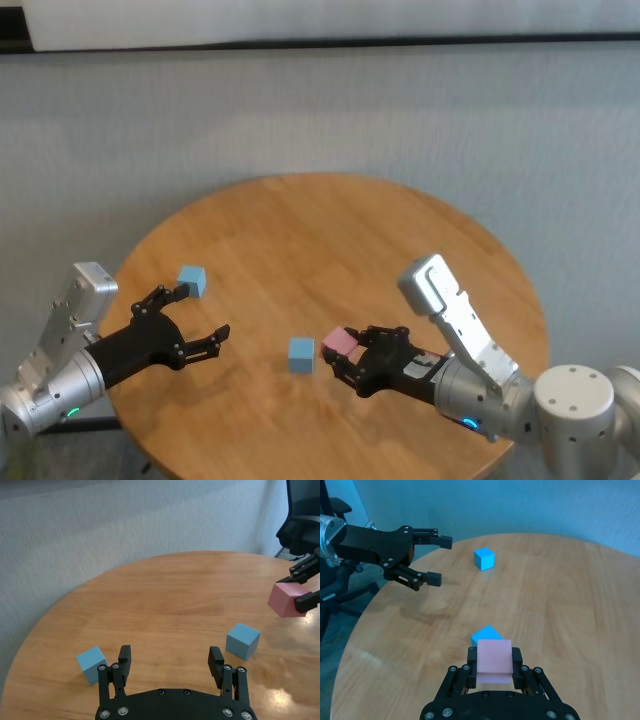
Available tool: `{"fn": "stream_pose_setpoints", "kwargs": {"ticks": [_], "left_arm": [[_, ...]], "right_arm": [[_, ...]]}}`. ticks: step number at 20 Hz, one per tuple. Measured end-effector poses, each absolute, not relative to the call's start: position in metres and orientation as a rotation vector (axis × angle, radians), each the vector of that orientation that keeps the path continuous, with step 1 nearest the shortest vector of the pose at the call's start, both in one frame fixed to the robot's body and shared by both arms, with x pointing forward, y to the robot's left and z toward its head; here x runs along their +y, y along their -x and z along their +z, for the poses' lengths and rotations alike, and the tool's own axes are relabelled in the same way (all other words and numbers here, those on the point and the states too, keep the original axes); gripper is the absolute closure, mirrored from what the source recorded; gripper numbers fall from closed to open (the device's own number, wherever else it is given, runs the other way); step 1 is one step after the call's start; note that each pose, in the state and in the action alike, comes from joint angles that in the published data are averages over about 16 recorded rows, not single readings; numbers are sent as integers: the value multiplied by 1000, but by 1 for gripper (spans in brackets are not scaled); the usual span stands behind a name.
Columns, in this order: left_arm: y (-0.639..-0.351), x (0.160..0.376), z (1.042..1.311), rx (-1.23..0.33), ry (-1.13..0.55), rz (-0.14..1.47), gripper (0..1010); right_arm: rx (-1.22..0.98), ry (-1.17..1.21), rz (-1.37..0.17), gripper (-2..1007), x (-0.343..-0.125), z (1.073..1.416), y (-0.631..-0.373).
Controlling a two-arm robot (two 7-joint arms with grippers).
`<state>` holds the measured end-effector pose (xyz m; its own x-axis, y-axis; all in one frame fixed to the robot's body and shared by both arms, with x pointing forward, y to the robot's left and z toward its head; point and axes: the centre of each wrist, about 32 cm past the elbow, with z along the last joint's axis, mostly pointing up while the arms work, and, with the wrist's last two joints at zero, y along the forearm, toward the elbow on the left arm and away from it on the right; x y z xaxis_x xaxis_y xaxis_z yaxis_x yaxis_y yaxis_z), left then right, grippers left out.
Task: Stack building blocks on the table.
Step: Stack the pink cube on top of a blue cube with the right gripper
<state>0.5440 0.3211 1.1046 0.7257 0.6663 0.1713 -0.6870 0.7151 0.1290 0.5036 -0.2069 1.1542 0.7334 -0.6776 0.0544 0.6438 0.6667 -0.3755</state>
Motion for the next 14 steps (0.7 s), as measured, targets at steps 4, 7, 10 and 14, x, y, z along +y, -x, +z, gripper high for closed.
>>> {"fn": "stream_pose_setpoints", "kwargs": {"ticks": [4,7,10,14], "left_arm": [[-544,321,1105,-115,-189,751,10],[-544,321,1105,-115,-189,751,10],[-544,321,1105,-115,-189,751,10],[-544,321,1105,-115,-189,751,10]], "right_arm": [[91,378,-744,646,-200,1152,-503],[91,374,-745,646,-196,1150,-503],[91,370,-748,646,-192,1147,-504],[90,369,-752,646,-186,1145,-505]]}}
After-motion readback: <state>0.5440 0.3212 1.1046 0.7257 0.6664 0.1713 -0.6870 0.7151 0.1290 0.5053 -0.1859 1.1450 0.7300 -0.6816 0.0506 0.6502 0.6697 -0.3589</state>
